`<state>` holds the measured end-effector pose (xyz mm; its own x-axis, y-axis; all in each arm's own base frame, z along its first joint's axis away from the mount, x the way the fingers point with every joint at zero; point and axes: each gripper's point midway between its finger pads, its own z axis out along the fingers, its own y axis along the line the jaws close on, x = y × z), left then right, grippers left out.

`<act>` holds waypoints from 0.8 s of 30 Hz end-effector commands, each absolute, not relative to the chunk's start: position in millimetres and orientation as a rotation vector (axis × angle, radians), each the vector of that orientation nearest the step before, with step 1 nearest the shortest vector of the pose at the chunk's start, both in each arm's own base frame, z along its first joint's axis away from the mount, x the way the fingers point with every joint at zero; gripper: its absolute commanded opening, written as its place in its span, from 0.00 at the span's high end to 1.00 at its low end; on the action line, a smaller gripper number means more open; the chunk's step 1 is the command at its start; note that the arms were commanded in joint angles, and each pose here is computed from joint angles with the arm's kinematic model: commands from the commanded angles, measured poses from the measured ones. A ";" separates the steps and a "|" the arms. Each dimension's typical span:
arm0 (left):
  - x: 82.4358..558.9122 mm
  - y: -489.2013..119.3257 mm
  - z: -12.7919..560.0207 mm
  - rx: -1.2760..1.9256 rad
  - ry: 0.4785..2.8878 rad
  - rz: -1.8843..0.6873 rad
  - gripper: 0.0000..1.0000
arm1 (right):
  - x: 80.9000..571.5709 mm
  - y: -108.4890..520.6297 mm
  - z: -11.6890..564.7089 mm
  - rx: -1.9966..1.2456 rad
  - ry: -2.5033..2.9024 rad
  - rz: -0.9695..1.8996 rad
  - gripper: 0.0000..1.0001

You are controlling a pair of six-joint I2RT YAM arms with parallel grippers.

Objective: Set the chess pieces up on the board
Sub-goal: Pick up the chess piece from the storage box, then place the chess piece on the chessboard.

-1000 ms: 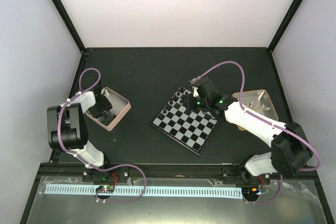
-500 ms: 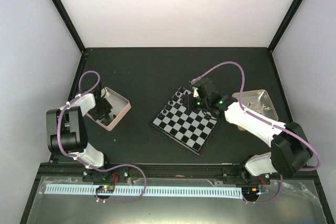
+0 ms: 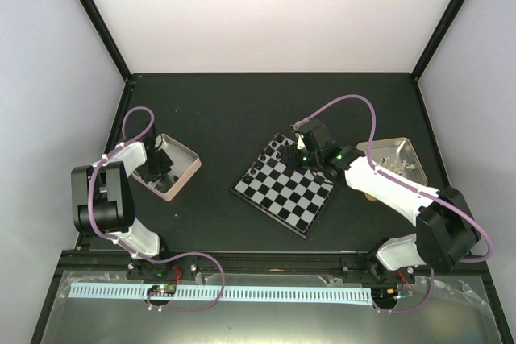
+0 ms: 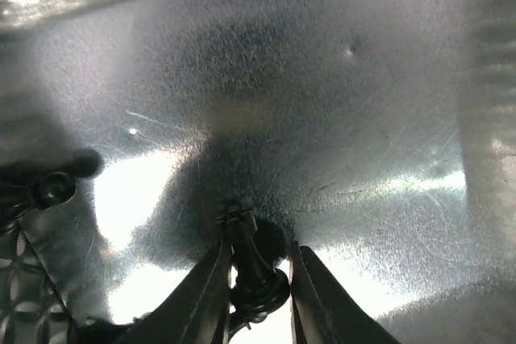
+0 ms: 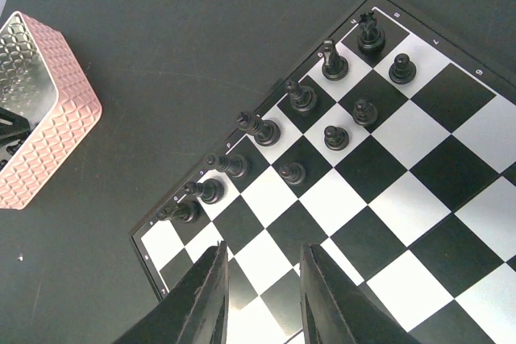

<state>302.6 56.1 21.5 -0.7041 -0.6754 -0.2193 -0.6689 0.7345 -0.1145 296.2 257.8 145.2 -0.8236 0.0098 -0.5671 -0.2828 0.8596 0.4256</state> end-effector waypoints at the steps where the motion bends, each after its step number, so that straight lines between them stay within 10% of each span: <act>1: 306.9 55.2 20.2 -1.045 2.697 -0.049 0.82 | 295.7 257.8 153.5 -0.194 2.429 0.705 0.75; 24: 322.8 -164.3 255.5 0.252 2.137 -0.952 0.86 | 258.8 309.1 260.5 -0.451 2.176 1.238 0.62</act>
<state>335.7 -110.2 189.2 -0.7874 -0.2618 -0.5581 0.0929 0.8447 -0.5272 270.6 291.1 204.8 -0.8100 -0.0078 -0.5864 -0.4392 0.6706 0.5978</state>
